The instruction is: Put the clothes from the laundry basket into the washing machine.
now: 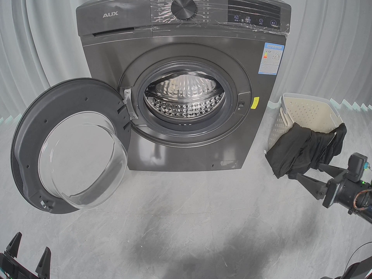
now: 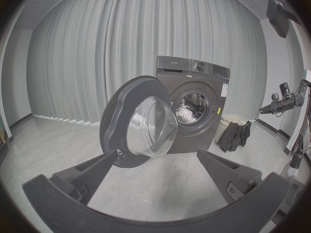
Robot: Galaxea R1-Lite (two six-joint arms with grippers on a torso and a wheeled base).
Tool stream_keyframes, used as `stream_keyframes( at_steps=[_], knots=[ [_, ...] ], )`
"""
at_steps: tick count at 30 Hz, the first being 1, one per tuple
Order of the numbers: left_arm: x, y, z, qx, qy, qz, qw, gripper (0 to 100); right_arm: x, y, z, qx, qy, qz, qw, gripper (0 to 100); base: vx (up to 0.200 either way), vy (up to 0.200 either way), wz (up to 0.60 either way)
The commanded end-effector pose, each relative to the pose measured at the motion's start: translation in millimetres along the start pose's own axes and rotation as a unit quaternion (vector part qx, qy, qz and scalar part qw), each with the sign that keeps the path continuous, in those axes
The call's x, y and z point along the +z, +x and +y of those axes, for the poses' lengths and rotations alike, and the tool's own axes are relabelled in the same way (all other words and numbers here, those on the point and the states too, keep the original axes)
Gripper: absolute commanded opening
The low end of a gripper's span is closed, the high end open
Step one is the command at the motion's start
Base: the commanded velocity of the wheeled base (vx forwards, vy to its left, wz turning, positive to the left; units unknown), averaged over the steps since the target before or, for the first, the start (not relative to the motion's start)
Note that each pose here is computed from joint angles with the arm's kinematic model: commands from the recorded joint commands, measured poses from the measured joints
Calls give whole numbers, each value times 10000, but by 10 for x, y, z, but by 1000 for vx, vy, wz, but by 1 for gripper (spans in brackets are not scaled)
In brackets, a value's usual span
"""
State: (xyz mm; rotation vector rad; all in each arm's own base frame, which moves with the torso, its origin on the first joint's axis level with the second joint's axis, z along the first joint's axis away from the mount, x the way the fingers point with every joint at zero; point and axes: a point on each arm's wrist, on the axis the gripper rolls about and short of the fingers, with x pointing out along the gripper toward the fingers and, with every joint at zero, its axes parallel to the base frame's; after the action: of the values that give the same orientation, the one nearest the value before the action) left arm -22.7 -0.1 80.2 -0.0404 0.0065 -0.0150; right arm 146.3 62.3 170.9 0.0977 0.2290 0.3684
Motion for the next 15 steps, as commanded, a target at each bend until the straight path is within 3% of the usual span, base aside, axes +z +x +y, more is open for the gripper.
stream_keyframes(
  at_steps=[1,2,4,8,12,15],
  knots=[
    [-44,-1,2,-1,-5,0,10000,100,-64,-383,-120,-366,-80,-477,9982,100,0,0,0],
    [-44,-1,2,-1,-5,0,10000,100,-140,-472,-175,-553,-205,-498,9970,100,0,0,0],
    [-44,-1,2,-1,3,0,10000,100,-170,-550,-204,-667,-238,-591,9957,100,0,0,0],
    [-44,-1,2,-1,-5,0,10000,100,-232,-680,-225,-751,-243,-760,9940,100,0,0,0],
    [-43,-1,2,-1,-5,-8,10000,100,-533,-853,-226,-761,-277,-673,9944,100,0,0,0],
    [-44,-1,2,-1,3,0,10000,100,-585,-982,-204,-707,-258,-824,9937,100,0,0,0]
  ],
)
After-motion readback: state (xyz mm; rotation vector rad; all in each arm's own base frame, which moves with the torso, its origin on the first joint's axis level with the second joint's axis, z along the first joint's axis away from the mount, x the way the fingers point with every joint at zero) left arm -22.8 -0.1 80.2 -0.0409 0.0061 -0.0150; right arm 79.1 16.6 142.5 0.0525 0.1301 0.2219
